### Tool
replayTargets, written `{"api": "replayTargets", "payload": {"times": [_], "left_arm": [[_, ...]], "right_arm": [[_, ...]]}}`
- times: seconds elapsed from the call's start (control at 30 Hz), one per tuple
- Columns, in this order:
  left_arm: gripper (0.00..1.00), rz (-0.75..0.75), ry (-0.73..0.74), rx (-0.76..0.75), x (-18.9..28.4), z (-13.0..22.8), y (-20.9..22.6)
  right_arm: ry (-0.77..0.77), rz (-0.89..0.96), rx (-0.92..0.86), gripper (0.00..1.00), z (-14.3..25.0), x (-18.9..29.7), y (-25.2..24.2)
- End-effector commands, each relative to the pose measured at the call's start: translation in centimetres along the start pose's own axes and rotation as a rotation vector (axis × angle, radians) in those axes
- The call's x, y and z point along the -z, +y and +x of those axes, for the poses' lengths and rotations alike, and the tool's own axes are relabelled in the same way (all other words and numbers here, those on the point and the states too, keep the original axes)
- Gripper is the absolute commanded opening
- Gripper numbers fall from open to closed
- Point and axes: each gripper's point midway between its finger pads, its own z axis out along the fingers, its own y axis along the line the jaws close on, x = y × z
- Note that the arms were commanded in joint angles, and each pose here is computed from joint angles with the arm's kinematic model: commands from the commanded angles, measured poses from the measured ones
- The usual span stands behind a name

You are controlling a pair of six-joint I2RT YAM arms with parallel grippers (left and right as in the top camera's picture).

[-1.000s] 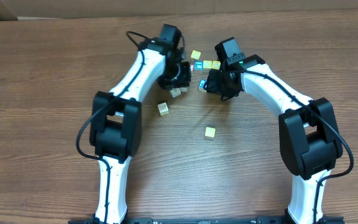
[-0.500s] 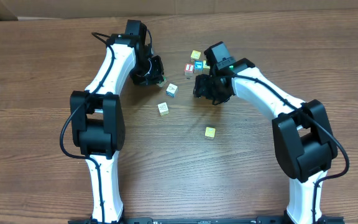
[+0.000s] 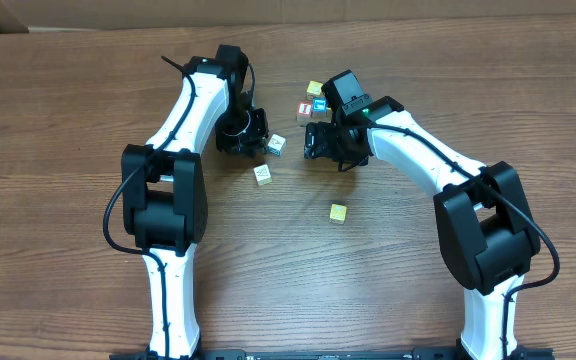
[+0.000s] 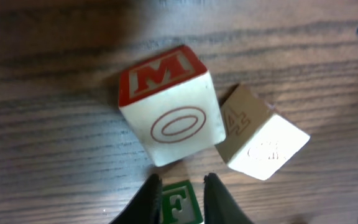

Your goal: Flip 5 blocks

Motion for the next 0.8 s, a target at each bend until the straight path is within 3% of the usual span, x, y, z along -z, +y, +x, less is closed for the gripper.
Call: {"api": "replayTargets", "payload": {"times": [0.0,0.17,0.33,0.63,0.77], "left_arm": [[0.25,-0.022,0.038,-0.051,-0.7,0.7,0.7],[0.38,-0.027,0.05,-0.042,-0.2,0.8,1.2],[0.43,-0.029,0.063,-0.071,0.8,1.0,1.3],[0.44,-0.055,0.152,-0.13,0.6,3.7,0.3],[0.52,-0.071,0.156,-0.159,0.3,4.2,-0.6]], "right_arm": [[0.011,0.026,0.012,0.84,0.3,-0.4,-0.7],[0.026,0.031,0.01,0.84,0.6,-0.1,-0.8],[0.022,0.031,0.047,0.88,-0.4,1.5,-0.8],[0.074,0.052,-0.074,0.95,-1.2,3.1,-5.2],[0.112,0.056,-0.138,0.97,-1.2,3.8,-7.9]]}}
